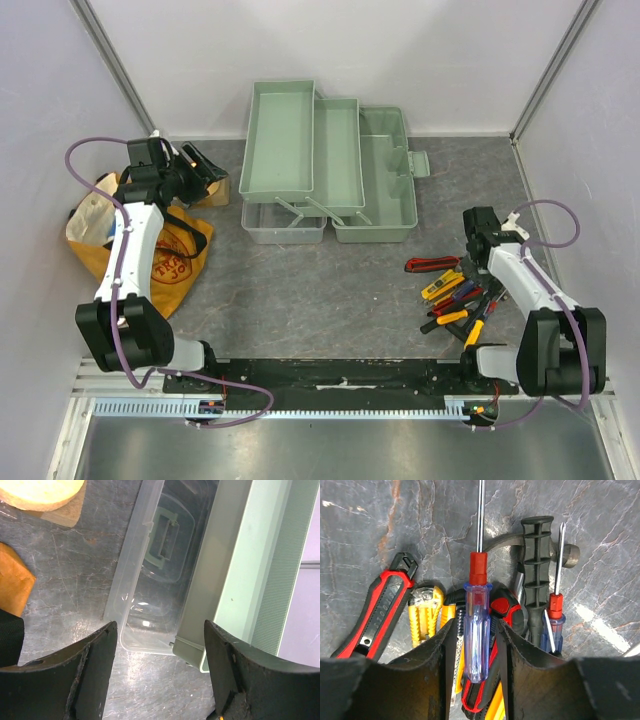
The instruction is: Pack the tool kit
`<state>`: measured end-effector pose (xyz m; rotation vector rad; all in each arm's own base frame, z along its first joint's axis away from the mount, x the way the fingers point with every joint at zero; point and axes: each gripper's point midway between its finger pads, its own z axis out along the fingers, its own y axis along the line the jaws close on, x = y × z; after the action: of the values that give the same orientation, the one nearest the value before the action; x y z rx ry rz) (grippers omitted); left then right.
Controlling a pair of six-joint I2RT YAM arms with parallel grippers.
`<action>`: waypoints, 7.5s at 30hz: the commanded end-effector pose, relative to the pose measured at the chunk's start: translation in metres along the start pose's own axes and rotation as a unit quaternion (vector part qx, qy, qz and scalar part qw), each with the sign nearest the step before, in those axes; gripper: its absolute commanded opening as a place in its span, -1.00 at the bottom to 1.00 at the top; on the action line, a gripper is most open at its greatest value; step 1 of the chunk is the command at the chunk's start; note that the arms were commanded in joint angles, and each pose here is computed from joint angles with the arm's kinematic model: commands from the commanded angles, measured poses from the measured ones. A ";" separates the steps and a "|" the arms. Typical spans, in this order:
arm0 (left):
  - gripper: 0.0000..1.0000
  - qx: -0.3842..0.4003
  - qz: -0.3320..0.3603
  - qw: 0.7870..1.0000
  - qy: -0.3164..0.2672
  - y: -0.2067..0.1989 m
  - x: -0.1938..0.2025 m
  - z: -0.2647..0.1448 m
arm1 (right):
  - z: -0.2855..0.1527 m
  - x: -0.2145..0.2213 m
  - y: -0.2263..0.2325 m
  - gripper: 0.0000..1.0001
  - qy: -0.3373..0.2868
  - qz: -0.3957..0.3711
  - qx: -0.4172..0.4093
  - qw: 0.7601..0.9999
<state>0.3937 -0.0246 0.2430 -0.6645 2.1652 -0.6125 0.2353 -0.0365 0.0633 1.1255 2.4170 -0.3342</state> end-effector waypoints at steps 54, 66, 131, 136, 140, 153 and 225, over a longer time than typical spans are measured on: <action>0.43 0.198 0.078 0.977 -0.005 -0.096 -0.017 -0.063 | -0.214 -0.081 0.377 -1.00 -0.188 -0.162 -0.536 0.807; 0.42 0.167 0.063 0.984 -0.004 -0.076 0.001 -0.068 | -0.182 -0.009 0.449 -0.50 -0.138 -0.247 -0.543 0.791; 0.40 0.175 0.085 0.981 0.015 -0.069 0.018 -0.066 | 0.001 0.022 0.093 0.16 0.060 0.060 -0.072 0.994; 0.40 0.174 0.086 0.981 0.014 -0.070 0.016 -0.065 | 0.011 0.025 0.101 0.21 0.065 0.088 -0.068 0.992; 0.40 0.172 0.085 0.981 0.015 -0.068 0.017 -0.064 | 0.019 0.027 0.103 0.22 0.068 0.098 -0.059 0.991; 0.39 0.169 0.084 0.982 0.012 -0.067 0.017 -0.065 | 0.041 0.030 0.120 -0.16 0.080 0.094 -0.044 0.991; -0.96 0.278 0.310 0.908 -0.031 -0.228 0.085 -0.066 | -0.381 -0.059 0.291 0.96 -0.184 -0.092 -0.644 0.736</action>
<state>0.3478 -0.2621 0.3239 0.3531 1.9855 -0.8618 0.3756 0.2946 0.3923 0.0348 1.7758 1.0271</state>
